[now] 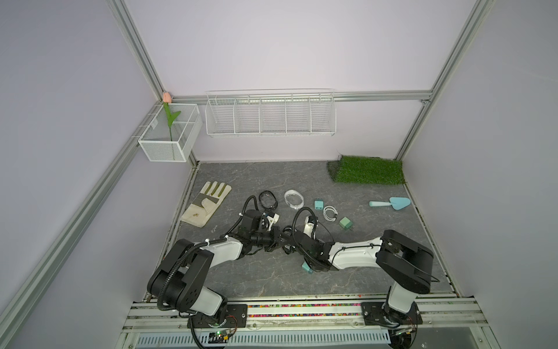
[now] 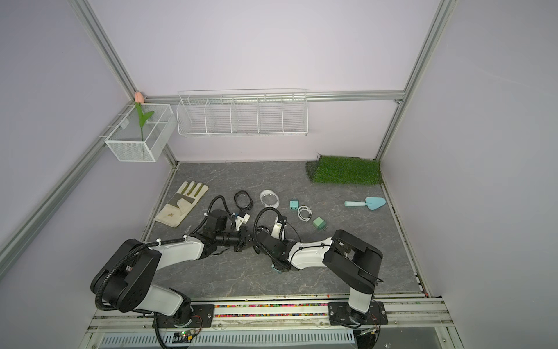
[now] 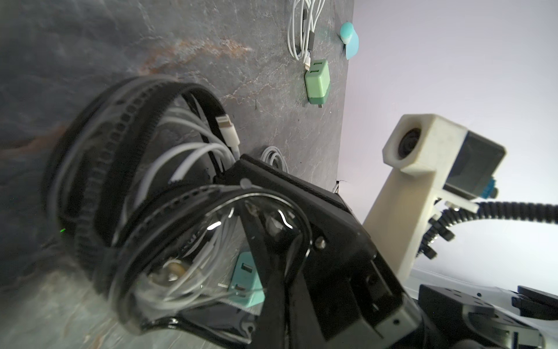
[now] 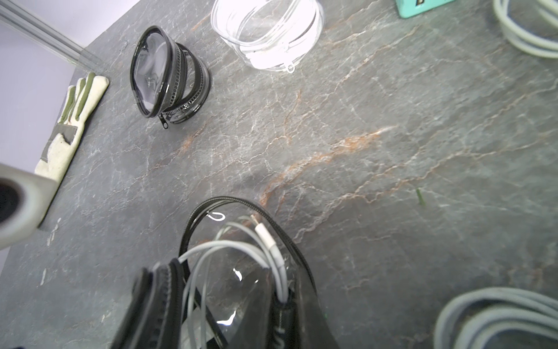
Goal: Pack away charging kits
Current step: Place the charging cable in the storage bag.
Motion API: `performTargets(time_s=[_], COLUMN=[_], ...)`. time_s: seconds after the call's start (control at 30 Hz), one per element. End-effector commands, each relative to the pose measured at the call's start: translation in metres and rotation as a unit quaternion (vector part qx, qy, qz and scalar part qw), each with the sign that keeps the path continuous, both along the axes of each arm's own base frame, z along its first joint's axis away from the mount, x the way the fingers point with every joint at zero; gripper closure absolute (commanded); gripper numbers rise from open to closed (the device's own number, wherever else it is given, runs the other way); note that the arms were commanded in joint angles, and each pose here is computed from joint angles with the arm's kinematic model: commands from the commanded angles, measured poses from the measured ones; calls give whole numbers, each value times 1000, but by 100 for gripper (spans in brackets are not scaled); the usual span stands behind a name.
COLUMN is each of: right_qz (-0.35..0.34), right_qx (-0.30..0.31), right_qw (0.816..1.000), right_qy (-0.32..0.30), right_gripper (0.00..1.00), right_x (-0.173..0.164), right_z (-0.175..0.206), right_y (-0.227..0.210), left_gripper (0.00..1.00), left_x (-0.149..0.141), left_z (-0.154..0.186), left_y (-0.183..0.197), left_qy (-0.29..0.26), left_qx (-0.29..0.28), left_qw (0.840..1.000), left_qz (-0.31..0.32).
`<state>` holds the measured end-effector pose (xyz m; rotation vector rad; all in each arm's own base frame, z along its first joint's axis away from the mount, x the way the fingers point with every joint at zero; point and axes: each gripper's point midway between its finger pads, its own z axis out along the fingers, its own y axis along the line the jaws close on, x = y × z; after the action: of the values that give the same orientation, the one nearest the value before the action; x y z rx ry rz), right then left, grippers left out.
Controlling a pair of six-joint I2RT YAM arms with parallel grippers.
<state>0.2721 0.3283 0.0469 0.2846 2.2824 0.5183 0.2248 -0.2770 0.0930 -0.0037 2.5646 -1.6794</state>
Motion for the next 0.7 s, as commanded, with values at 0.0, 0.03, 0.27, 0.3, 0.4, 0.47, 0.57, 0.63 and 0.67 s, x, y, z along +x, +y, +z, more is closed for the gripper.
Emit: performTargets(time_s=[0.0,0.03,0.27,0.3,0.4,0.47,0.57,0.63,0.67], right_qz=[-6,-3,18,25,38,46,46,43,44], right_qx=[-14,-14,0,-2,-11,-14,-26,-28,-28], right_qw=[1000,1000,1000,1000,999,998,998,998,998], right_qy=[-4,-2,-12,-18,-29,-32,-28,-27,-26], right_gripper=[81,77,62,62,61,57,55,55,55], right_x=[0,0,-8,-8,-12,-15,-19,-22,-24], right_z=[3,2,10,17,35,43,49,51,52], right_y=[-5,-3,-10,-11,-18,-22,-32,-40,-44], left_gripper=[100,100,100,100,100,100,100,100,100], left_x=[-9,-9,-9,-9,-8,-8,-7,-6,-7], left_z=[17,18,1,-3,-5,-1,3,4,4], left_y=[-10,-10,-3,0,4,4,5,5,5], left_qy=[3,2,10,10,5,1,-3,-5,-5], left_qx=[-45,-48,6,24,39,36,36,36,37], left_qw=[998,998,999,999,999,999,999,999,999], left_qz=[-31,-33,-31,-29,-25,-25,-23,-23,-23])
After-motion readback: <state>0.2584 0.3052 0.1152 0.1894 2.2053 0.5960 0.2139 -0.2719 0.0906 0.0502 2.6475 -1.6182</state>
